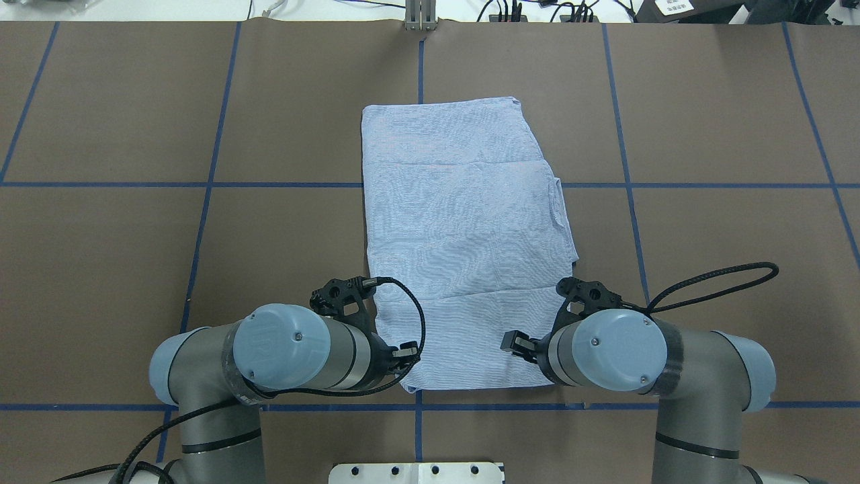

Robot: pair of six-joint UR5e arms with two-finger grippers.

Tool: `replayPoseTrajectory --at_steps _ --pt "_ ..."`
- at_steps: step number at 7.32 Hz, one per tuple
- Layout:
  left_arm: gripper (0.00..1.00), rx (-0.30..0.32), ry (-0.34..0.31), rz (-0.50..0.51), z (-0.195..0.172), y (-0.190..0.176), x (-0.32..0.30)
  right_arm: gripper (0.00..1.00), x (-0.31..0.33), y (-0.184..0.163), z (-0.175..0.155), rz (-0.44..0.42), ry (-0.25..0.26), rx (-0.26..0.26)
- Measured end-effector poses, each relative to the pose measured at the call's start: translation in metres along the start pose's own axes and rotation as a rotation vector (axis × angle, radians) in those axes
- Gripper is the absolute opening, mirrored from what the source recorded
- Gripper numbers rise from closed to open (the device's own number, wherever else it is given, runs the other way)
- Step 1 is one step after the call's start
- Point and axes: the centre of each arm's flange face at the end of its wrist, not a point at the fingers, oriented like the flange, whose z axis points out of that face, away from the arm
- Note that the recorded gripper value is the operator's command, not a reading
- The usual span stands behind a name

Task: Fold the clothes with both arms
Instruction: 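Grasp the shirt's near edge with both grippers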

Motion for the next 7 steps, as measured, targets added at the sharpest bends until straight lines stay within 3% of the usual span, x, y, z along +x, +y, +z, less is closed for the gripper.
replayPoseTrajectory --at_steps 5,6,7 --pt "0.00 0.001 0.009 0.001 -0.0055 -0.0002 0.0018 1.00 -0.0056 -0.0051 0.0042 0.011 0.030 0.009" --pt "0.00 0.003 0.010 0.000 -0.0059 -0.0010 0.0019 0.96 -0.0065 -0.0050 0.0046 0.011 0.033 0.009" --pt "0.00 0.003 0.010 0.000 -0.0061 -0.0012 0.0019 0.83 -0.0066 -0.0055 0.0049 0.012 0.035 0.010"
